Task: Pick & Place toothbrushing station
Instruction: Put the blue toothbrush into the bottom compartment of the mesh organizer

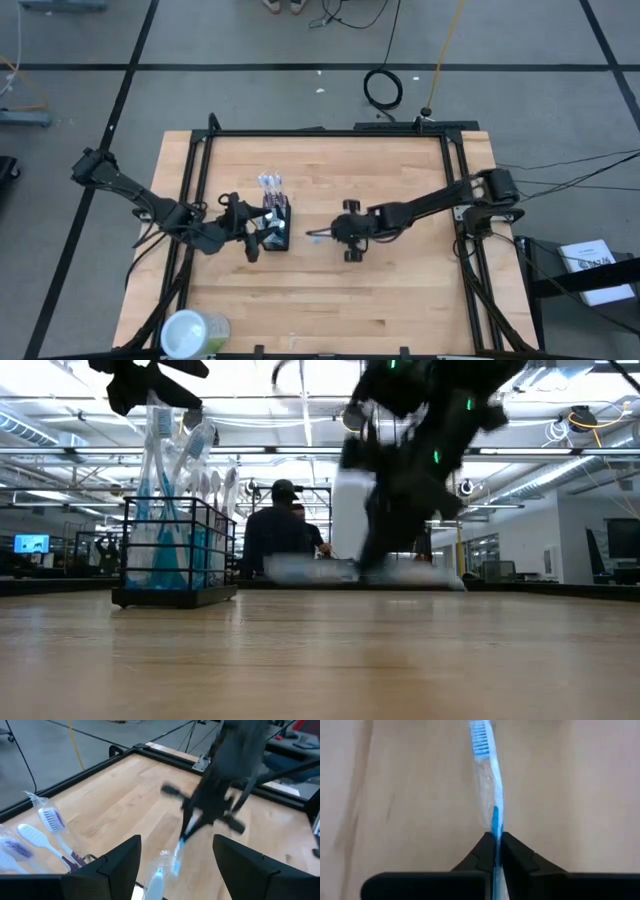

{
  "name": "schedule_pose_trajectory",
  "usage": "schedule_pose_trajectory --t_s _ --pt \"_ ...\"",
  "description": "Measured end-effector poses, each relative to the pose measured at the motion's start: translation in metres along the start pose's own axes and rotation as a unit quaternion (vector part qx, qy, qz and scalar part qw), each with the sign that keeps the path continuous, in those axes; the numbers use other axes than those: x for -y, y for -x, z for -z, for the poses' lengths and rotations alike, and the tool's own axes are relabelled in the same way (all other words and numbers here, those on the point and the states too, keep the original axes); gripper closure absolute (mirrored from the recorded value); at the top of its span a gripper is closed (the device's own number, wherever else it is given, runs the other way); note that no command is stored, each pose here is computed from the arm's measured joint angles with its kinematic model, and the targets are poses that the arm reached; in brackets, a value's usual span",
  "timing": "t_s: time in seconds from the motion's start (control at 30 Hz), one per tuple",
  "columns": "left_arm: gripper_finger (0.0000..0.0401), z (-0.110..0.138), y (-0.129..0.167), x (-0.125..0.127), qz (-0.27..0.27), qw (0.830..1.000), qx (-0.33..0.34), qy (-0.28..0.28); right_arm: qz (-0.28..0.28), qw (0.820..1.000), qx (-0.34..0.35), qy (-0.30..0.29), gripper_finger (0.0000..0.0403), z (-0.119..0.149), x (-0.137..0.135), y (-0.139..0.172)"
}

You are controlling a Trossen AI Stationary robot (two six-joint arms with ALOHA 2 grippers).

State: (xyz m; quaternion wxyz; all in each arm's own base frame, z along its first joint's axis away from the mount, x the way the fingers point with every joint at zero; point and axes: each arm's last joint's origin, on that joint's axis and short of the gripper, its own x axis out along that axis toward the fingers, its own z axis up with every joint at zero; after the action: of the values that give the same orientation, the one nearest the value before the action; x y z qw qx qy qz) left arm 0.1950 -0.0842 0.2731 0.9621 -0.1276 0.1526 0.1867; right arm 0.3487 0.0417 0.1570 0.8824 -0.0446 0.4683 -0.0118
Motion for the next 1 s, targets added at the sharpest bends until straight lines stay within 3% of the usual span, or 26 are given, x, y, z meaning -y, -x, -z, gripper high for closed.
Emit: schedule_pose_trajectory --t_s 0.2,0.3,0.43,0.57,0.67,1.0 --pt "0.0146 -0.002 -0.001 0.002 0.004 1.0 0.009 -0.011 0.071 0.993 0.095 0.005 0.0395 -0.022 0.013 0.058" --pt "0.0146 -0.005 -0.001 0.004 0.012 0.999 0.023 -0.02 0.121 0.977 0.175 -0.012 0.0395 -0.035 0.022 0.086" --pt "0.0146 -0.011 -0.004 0.008 0.02 0.998 0.048 -0.043 0.133 0.938 0.322 -0.009 0.0395 -0.047 0.026 0.107" --pt "0.0146 -0.014 -0.016 0.013 0.015 0.995 0.073 -0.07 0.071 0.878 0.472 0.023 0.0395 -0.045 0.022 0.114" --pt "0.0146 -0.02 -0.025 0.019 0.015 0.991 0.112 -0.07 0.049 0.847 0.528 0.025 0.0395 -0.043 0.02 0.111" --pt "0.0146 -0.024 -0.065 0.032 0.039 0.971 0.205 -0.115 0.045 0.852 0.521 0.029 0.0395 -0.04 0.017 0.098"
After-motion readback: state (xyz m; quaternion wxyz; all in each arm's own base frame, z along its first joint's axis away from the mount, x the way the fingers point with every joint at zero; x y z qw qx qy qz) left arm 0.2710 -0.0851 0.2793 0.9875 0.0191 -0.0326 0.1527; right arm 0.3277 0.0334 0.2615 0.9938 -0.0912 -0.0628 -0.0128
